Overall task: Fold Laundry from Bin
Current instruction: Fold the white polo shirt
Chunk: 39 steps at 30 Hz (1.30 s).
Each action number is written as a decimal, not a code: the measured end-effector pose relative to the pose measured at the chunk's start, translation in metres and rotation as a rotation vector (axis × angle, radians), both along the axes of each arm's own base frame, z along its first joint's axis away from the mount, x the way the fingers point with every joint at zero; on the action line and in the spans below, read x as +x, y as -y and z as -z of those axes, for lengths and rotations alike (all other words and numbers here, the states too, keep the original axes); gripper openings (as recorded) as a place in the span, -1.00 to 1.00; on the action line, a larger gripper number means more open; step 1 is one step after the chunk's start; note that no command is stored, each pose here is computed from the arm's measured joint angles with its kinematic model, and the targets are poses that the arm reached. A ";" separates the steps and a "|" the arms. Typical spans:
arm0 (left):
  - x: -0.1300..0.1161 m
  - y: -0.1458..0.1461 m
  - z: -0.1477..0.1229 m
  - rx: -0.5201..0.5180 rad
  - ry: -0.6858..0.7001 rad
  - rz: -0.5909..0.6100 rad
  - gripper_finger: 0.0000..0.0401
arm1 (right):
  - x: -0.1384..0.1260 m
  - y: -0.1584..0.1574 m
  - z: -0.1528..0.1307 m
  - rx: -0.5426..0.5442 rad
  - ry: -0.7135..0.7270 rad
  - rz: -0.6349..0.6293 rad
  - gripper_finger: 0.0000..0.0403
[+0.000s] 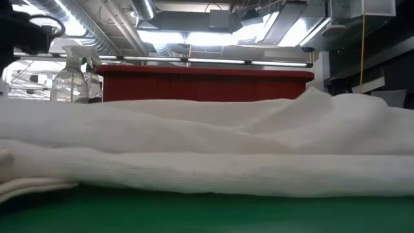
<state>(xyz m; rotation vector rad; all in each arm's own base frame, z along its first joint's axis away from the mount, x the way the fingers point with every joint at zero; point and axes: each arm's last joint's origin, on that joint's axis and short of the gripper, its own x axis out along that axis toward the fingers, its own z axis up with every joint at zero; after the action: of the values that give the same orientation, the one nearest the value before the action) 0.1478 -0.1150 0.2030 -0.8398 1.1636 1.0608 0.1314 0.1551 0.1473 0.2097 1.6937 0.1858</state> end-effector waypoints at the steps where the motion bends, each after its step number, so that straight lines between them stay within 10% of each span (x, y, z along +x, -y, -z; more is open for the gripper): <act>1: -0.001 -0.001 -0.004 0.011 -0.012 0.000 -1.00 | 0.000 0.000 0.000 0.000 0.000 0.000 -0.60; 27: 0.001 0.003 -0.027 -0.030 -0.064 0.055 -0.99 | 0.000 0.000 0.000 0.000 -0.001 -0.001 -0.60; 39: 0.004 0.004 -0.027 -0.052 -0.058 0.092 -0.47 | 0.000 0.000 0.000 0.000 -0.001 0.000 -0.60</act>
<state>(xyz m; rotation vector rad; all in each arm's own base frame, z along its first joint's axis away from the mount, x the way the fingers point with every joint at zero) 0.1517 -0.1191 0.2296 -0.7929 1.2717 0.9885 0.1312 0.1552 0.1473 0.2094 1.6949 0.1860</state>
